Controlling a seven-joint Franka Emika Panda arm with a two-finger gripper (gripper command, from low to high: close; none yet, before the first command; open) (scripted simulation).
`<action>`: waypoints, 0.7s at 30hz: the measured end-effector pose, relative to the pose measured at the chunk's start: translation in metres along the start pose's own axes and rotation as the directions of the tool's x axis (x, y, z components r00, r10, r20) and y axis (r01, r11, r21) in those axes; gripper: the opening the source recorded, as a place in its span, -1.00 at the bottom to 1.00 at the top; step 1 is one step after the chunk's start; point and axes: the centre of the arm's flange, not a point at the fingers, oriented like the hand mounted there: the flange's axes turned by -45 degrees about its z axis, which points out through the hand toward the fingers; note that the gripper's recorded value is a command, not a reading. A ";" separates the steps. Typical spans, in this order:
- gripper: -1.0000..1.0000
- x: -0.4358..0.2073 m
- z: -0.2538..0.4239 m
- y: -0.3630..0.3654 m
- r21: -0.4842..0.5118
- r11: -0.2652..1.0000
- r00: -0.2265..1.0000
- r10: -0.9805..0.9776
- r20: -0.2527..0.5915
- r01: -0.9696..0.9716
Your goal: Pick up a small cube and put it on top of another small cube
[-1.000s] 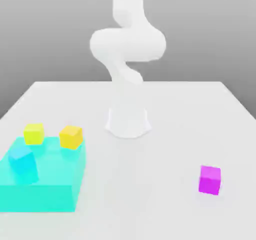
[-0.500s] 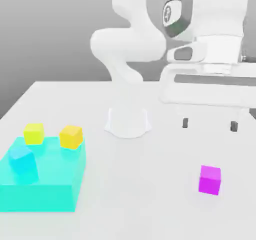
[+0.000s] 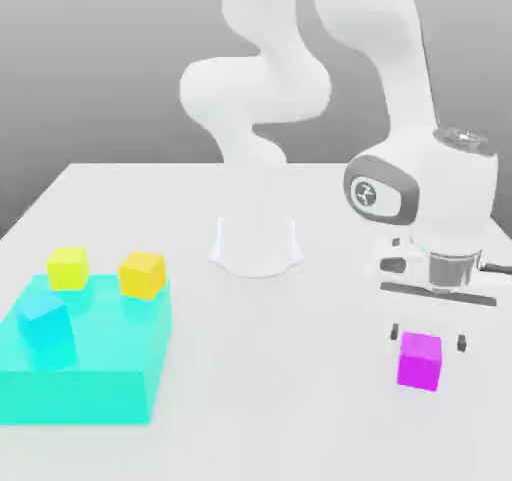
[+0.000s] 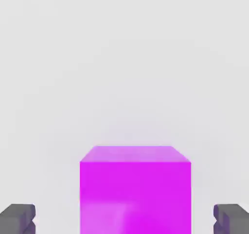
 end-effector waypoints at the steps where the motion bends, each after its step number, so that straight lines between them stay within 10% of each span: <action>1: 0.00 -0.001 0.008 0.001 -0.002 1.000 1.000 -0.001 0.000 0.001; 2: -1.00 -0.001 0.013 0.002 -0.005 1.000 1.000 -0.002 0.000 0.002; 21: -1.00 0.032 -0.059 0.039 -0.037 0.990 0.991 0.134 -0.023 -0.135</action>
